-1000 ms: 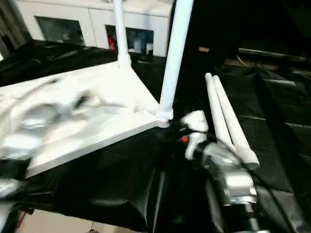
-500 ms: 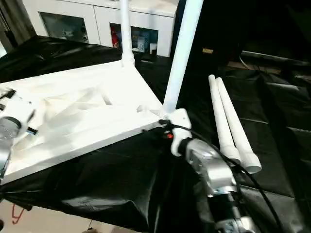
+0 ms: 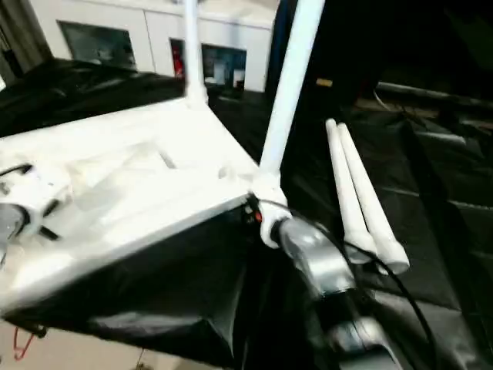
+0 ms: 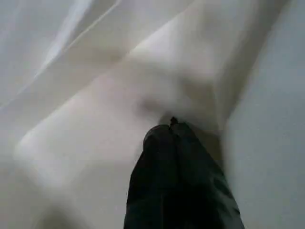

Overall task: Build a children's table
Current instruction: Rotate table base

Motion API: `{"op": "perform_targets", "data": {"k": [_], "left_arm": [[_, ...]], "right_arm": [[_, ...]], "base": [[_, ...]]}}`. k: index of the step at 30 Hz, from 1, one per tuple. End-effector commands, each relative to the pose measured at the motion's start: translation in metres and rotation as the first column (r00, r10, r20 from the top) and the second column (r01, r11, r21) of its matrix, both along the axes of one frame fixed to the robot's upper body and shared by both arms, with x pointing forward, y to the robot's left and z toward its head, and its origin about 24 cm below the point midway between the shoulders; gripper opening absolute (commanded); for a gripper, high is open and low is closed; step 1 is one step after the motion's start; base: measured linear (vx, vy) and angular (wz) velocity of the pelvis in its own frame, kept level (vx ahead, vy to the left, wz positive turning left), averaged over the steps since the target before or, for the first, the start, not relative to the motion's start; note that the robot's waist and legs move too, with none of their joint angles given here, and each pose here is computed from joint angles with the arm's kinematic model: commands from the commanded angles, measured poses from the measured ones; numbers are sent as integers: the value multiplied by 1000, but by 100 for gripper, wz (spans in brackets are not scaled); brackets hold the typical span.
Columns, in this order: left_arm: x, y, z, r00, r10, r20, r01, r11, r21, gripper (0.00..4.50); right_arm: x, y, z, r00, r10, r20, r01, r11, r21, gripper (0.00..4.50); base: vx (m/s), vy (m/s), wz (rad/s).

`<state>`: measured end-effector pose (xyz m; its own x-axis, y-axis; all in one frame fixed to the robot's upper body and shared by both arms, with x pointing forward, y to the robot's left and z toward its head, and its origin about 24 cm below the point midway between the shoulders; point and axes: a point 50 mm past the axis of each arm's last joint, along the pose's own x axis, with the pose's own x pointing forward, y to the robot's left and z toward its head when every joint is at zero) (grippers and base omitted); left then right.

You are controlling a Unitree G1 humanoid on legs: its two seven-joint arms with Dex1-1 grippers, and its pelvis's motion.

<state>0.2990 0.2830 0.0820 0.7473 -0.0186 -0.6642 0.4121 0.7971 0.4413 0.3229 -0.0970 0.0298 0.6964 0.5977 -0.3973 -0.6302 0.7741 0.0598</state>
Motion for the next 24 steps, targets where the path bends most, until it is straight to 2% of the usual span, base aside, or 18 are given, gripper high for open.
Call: {"op": "perform_targets", "data": {"k": [1,4,6,8,9,10,11,13,14,15,16,19,20,21,22,23,24], "left_arm": [[0,-21,4,992,-117,-48,111,988,-108,0],[-1,-30,6,975,-210,-77,198,970,-140,0],[-3,-37,7,957,-275,-95,258,952,-164,0],[-8,-50,6,907,-400,-132,366,903,-225,0],[-8,-50,6,907,-400,-132,366,903,-225,0],[-9,-56,5,884,-447,-141,407,881,-240,0],[-9,-65,4,845,-512,-155,462,845,-271,0],[-9,-73,5,814,-562,-145,507,810,-295,0],[-9,-73,5,814,-562,-145,507,810,-295,0],[-8,-82,6,783,-607,-135,543,773,-328,0],[-5,-90,7,756,-644,-118,575,739,-351,0],[-1,-98,9,738,-667,-97,596,714,-368,0],[11,-108,10,728,-683,-60,625,698,-350,0],[11,-108,10,728,-683,-60,625,698,-350,0],[17,-112,11,732,-680,-36,632,699,-335,0],[28,-115,12,756,-654,-1,622,719,-310,0],[28,-115,12,756,-654,-1,622,719,-310,0]], "right_arm": [[5,4,-1,1000,-6,3,6,1000,-14,241],[8,7,-1,1000,-8,4,8,1000,-18,231],[10,9,1,1000,-10,7,10,1000,-14,203],[13,12,3,1000,-10,14,10,1000,-8,193],[13,12,3,1000,-10,14,10,1000,-8,186],[14,13,4,1000,-9,18,9,1000,-7,167],[16,16,5,1000,-7,26,7,1000,-4,167],[17,17,5,1000,-5,30,5,1000,-2,153],[17,17,5,1000,-5,30,5,1000,-2,148],[18,17,5,999,-3,32,3,1000,-2,128],[19,16,5,999,0,34,0,1000,-6,128],[19,16,5,999,5,36,-4,1000,-9,99],[19,15,4,999,8,41,-8,1000,-14,89],[19,15,4,999,8,41,-8,1000,-14,77],[19,14,5,999,7,46,-7,1000,-16,77],[20,12,5,999,2,52,-1,1000,-18,59],[20,12,5,999,2,52,-1,1000,-18,52]], "base": [[0,0,0],[0,0,0],[0,0,0],[0,0,0],[0,0,0],[0,0,0],[0,0,0],[0,0,0],[0,0,0],[0,0,0],[0,0,0],[0,0,0],[0,0,0],[0,0,0],[0,0,0],[0,0,0],[0,0,0]]}}
